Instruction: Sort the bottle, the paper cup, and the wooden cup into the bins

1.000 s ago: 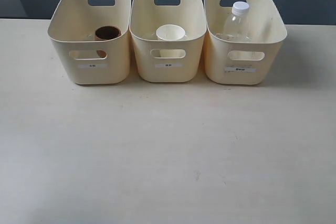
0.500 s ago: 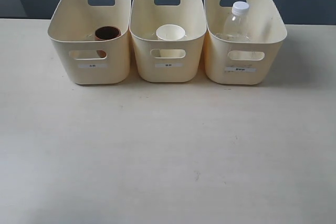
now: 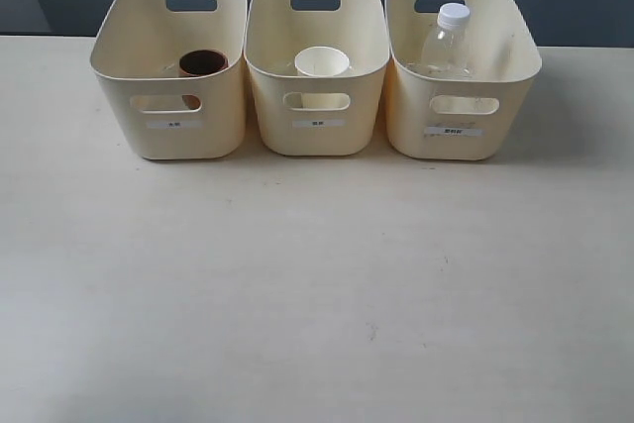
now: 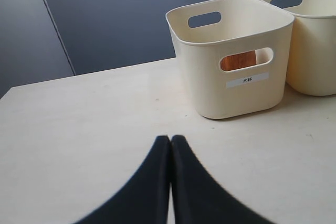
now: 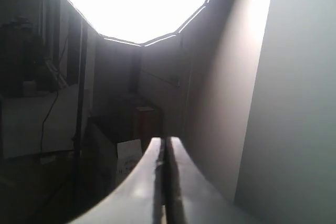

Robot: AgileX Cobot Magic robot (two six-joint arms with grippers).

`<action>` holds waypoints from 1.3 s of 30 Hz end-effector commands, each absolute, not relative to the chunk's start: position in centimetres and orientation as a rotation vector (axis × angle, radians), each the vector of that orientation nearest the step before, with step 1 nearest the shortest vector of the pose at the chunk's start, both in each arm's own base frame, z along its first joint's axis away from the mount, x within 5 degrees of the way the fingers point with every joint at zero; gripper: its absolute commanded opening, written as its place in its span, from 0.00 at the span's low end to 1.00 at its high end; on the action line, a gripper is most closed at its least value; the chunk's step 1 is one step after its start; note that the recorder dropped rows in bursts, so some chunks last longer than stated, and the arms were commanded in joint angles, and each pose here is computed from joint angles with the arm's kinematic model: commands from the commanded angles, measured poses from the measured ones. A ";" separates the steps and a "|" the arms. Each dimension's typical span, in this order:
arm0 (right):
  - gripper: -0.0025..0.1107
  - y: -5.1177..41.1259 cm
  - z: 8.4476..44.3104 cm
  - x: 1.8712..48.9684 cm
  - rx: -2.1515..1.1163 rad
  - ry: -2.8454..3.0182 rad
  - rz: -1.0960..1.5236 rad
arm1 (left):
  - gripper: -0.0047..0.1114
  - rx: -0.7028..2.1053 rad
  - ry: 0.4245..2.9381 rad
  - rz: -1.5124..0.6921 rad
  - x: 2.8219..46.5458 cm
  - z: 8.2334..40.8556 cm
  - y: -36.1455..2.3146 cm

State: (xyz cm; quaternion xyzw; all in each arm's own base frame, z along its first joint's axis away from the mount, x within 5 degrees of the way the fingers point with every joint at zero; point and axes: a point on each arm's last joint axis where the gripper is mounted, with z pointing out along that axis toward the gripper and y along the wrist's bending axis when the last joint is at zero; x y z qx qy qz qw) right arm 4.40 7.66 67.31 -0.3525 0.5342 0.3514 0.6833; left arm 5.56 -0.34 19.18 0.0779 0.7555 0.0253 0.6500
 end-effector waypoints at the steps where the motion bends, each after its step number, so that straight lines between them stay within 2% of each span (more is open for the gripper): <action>1: 0.02 9.3 67.1 4.8 -0.780 1.221 0.700 | 0.04 0.176 1.714 0.051 5.5 19.1 -0.4; 12: 0.02 12.4 64.6 7.9 -0.765 1.419 0.571 | 0.04 0.176 1.714 0.051 5.5 19.1 -0.4; 20: 0.02 8.4 60.9 9.8 -0.601 1.447 0.497 | 0.04 0.176 1.714 0.051 5.5 19.1 -0.4; 29: 0.02 3.7 51.9 7.7 -0.411 1.501 0.264 | 0.04 0.176 1.714 0.051 5.5 19.1 -0.4; 39: 0.02 1.7 37.4 4.7 -0.158 1.398 0.122 | 0.04 0.176 1.714 0.051 5.5 19.1 -0.4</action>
